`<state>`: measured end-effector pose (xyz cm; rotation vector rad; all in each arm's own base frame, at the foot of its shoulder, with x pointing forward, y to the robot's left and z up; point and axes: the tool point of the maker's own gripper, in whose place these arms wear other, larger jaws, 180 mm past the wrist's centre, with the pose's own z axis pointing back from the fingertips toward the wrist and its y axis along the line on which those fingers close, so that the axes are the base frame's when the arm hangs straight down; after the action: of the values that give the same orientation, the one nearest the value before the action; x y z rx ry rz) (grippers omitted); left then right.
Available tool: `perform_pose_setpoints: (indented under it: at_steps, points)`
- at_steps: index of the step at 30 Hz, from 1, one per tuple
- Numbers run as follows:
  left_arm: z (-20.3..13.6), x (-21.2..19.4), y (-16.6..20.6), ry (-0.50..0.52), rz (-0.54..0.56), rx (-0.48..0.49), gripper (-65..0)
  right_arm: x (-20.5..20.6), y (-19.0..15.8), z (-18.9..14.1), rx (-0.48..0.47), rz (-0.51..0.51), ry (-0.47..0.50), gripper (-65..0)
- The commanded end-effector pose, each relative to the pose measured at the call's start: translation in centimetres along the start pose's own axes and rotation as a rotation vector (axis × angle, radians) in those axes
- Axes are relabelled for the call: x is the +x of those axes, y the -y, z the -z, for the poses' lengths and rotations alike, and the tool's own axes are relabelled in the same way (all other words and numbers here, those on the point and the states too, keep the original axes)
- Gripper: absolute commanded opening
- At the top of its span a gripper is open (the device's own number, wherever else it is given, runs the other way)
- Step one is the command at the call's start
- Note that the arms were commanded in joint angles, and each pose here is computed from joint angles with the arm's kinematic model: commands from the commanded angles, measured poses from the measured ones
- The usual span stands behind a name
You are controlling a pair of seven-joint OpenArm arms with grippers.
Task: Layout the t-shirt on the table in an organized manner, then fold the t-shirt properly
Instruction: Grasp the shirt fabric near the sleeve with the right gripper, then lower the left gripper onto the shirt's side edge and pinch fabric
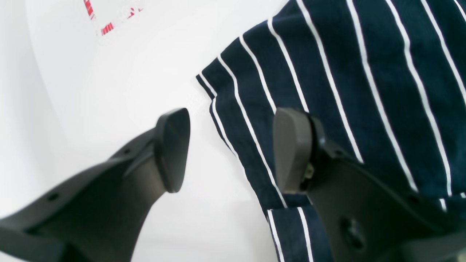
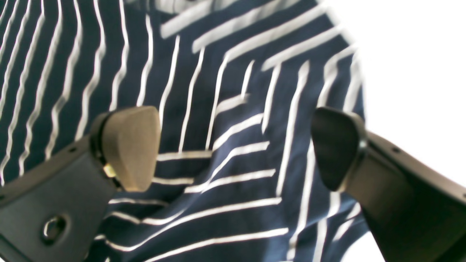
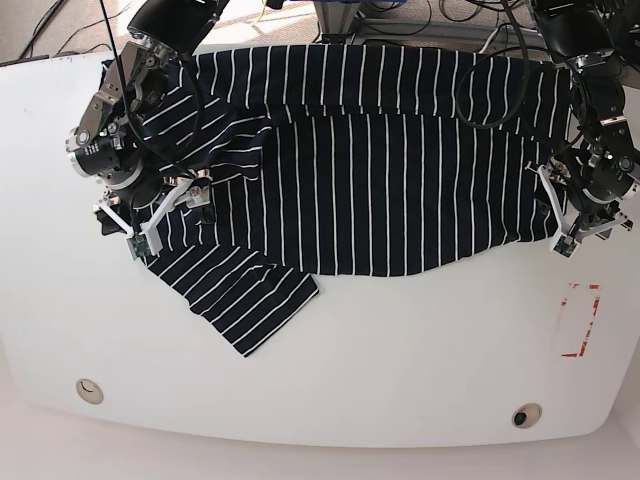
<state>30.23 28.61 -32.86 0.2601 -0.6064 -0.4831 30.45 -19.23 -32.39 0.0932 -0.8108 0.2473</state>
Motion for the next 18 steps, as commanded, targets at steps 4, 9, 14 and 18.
perform_pose_setpoints:
  at_steps: [4,9,14,18]
  points:
    - [-0.5,2.6,-1.3,0.076,-0.013,0.033,-31.1,3.0,3.4,0.2,-0.046,-0.036,0.045,-1.4]
    - [-0.5,3.2,-1.3,0.092,-0.024,0.035,-31.1,3.7,5.5,2.1,-0.029,0.003,0.04,-1.4]
    - [-0.5,3.3,-1.2,0.094,-0.026,0.032,-31.1,3.6,7.4,4.3,0.0,0.064,0.048,-1.6]
    - [-0.6,3.3,-1.2,0.096,-0.026,0.032,-31.1,3.2,8.4,5.9,0.024,0.121,0.063,-1.6]
